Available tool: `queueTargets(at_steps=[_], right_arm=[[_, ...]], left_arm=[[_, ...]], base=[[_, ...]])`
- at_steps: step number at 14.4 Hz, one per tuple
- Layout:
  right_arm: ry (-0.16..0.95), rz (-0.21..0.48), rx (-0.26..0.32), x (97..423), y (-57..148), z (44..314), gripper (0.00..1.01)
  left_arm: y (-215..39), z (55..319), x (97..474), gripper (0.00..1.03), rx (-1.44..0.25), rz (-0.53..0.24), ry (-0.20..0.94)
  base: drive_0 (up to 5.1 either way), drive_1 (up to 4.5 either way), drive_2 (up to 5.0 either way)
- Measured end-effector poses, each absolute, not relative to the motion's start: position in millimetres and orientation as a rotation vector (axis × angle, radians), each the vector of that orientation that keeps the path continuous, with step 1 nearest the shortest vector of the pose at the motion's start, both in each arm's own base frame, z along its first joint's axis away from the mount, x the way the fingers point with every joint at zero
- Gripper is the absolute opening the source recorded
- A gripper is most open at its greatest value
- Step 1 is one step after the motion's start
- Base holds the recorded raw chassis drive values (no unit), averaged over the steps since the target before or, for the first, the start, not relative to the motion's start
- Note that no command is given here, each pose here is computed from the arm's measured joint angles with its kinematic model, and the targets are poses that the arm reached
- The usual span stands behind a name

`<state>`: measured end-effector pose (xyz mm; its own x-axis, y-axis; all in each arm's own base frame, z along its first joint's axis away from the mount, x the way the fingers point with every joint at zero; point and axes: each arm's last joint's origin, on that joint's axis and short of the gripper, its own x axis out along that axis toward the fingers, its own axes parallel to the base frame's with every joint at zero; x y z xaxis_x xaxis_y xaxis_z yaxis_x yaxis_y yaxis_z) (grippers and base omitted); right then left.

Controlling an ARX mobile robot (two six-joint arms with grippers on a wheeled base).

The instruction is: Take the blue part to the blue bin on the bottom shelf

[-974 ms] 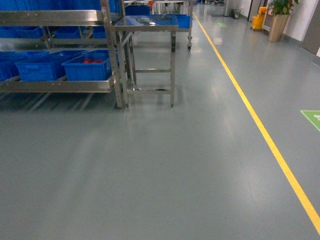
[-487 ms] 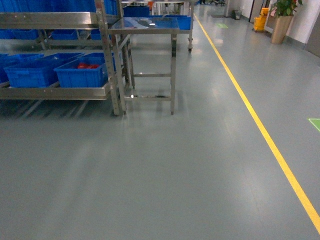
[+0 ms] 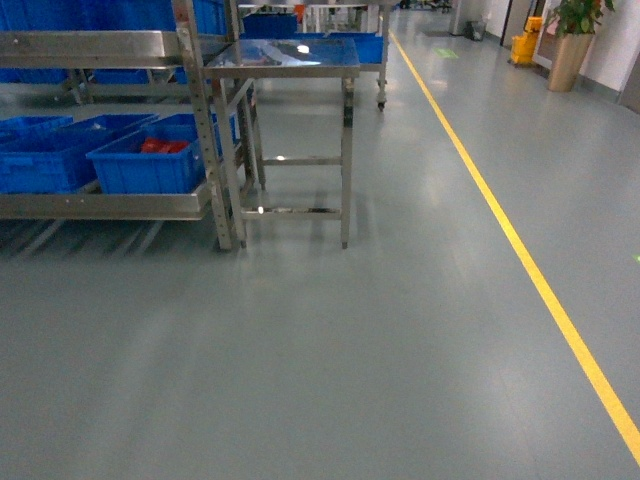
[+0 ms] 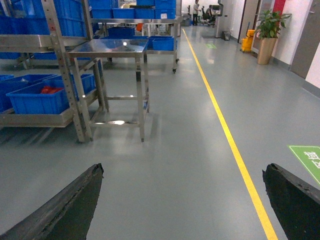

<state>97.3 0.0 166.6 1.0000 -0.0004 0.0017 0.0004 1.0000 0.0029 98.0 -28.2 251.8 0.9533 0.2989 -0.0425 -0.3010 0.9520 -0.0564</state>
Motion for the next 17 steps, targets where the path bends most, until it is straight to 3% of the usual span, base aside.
queueTargets(at_steps=[17], right_arm=[[-0.001,0.000,0.003,97.3,0.0,166.6,0.98]], left_arm=[[-28.3,251.7,98.1,0.43,-0.061,0.304,0.035]], base=[[0.0,4.28,-4.3]])
